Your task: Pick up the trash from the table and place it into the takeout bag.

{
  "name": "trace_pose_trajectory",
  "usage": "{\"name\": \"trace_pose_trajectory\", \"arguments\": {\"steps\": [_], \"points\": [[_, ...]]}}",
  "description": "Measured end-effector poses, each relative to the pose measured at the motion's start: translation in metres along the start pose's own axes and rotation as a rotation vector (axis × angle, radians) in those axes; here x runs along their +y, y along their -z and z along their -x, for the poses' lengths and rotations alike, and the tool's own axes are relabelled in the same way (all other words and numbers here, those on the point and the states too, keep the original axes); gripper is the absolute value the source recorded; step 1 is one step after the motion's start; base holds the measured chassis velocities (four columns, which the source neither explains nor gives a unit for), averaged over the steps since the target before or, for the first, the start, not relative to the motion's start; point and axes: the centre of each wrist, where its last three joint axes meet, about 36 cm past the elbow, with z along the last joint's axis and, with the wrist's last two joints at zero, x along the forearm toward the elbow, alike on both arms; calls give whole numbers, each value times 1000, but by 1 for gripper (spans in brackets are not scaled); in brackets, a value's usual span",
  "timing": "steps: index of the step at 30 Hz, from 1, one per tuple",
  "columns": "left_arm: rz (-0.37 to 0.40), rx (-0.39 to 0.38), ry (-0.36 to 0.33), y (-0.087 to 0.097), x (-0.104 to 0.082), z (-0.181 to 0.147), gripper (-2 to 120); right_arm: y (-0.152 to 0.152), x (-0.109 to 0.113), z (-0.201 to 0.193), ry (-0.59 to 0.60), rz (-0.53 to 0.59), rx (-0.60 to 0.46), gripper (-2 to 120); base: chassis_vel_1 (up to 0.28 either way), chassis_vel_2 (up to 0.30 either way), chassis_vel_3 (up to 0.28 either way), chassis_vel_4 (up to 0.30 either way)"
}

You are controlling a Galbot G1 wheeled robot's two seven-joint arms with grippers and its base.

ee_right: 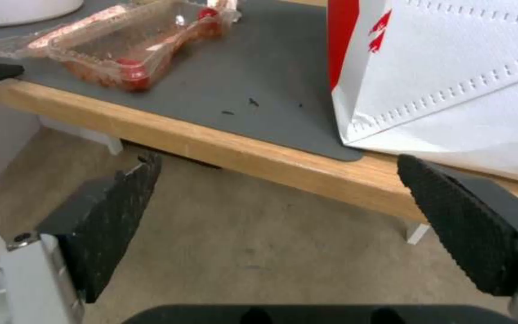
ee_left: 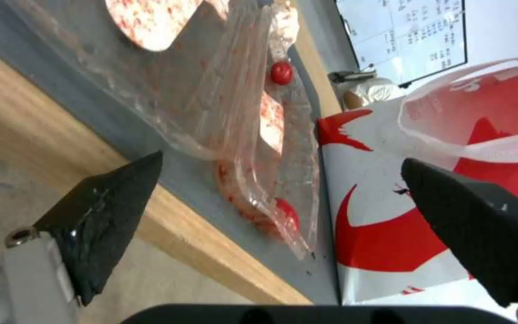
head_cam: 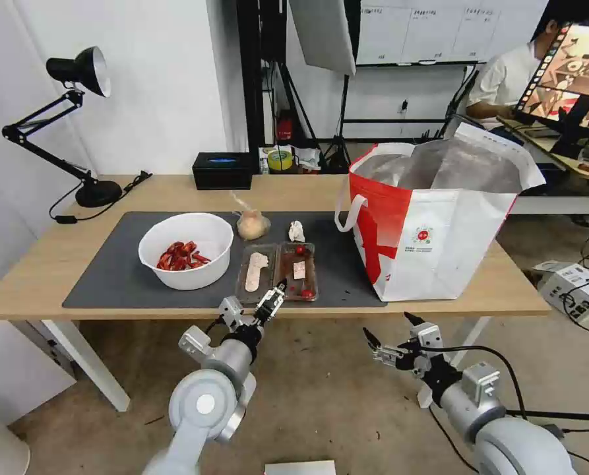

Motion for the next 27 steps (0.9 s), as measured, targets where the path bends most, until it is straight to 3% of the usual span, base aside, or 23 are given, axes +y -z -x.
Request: {"name": "trace_pose_trajectory", "arguments": {"steps": [27], "points": [[-37,-41,-4,12,-2,9,100,-6,7,1,7,3,14,100,0,0,0,0]]}}
